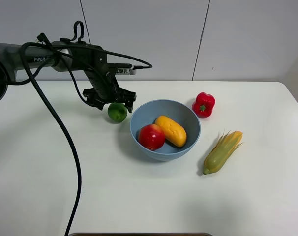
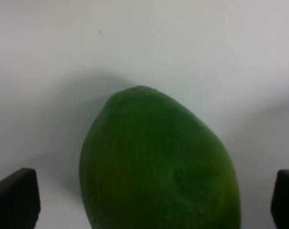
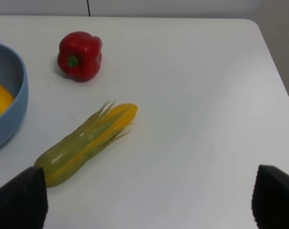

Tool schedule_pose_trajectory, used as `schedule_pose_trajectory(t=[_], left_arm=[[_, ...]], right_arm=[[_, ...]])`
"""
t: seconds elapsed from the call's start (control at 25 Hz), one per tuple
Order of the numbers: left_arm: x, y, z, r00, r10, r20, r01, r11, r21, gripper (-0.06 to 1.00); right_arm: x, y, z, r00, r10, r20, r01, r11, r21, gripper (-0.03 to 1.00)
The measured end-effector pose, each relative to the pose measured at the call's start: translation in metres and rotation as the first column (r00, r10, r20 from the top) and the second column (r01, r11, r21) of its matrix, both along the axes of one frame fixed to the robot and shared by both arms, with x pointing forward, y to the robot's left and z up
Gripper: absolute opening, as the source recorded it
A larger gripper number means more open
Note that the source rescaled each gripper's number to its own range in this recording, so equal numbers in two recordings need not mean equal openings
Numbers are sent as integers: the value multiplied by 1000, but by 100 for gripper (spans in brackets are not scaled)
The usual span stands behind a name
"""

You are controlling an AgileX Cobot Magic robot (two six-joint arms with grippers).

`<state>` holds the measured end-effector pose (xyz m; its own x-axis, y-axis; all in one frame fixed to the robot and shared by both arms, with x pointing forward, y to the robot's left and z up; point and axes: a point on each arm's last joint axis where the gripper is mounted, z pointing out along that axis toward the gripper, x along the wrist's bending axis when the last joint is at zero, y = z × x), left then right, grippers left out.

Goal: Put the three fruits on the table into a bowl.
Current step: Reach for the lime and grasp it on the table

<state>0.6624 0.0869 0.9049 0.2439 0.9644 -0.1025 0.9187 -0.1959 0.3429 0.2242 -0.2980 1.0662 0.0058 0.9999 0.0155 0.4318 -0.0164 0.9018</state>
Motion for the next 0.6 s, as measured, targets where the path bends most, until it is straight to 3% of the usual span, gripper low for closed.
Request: schedule_pose_trajectory(t=[0.6], left_arm=[[4, -2, -28, 1000, 1, -7, -1, 1000, 4, 98]], right_arm=[[0, 0, 0, 1000, 0, 0, 0, 1000, 0, 74]])
